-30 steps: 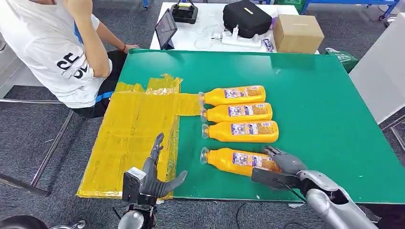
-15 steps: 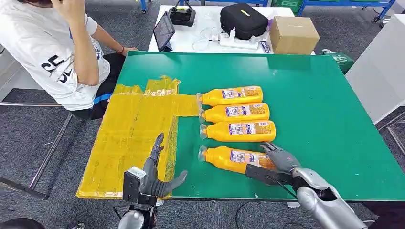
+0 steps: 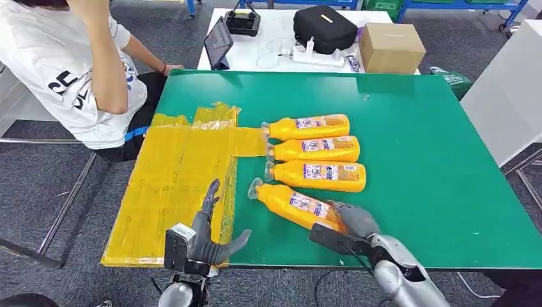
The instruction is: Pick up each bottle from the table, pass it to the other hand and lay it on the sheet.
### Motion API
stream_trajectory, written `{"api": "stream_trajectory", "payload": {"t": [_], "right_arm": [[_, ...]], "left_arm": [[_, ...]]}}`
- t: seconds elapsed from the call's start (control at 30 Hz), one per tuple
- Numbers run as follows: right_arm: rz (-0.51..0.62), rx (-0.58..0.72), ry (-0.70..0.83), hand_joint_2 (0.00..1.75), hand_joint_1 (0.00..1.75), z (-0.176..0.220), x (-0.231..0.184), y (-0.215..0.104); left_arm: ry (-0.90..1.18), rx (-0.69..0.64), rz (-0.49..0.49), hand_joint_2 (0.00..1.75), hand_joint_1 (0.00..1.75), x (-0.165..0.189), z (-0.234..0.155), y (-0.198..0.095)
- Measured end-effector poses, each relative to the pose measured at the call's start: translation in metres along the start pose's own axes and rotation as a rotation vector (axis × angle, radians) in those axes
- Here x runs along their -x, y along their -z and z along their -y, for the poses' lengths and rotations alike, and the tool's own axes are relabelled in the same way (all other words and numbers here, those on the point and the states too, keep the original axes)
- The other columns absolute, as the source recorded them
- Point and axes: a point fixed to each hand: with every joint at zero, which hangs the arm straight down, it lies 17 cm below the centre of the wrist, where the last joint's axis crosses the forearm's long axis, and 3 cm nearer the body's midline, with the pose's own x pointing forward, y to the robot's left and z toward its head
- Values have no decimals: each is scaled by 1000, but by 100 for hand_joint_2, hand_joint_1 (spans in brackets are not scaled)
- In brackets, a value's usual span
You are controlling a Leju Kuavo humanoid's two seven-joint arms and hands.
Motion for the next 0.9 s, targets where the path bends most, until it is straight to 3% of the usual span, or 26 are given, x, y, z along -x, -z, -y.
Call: {"api": "stream_trajectory", "payload": {"t": [0.3,0.5,0.6,0.7,0.77,0.9], "right_arm": [[168,217,184,175,175,30,-58,-14],[209,317,223,175,175,53,-74,-20],[279,501,224,175,175,88,-91,-33],[352,890,183,175,175,161,-120,-75],[382,1093,130,175,175,189,-136,-108],[433,1290,94,175,175,209,-154,-150]], "left_arm": [[-7,-11,-5,175,0,2,-2,-6],[-8,-16,-1,175,0,0,-3,-7],[-16,-42,1,175,0,0,-8,-9],[-62,-110,3,175,0,-4,-22,-10],[-110,-141,-6,175,0,-4,-29,-10],[-232,-174,-34,175,0,-4,-36,-8]]}}
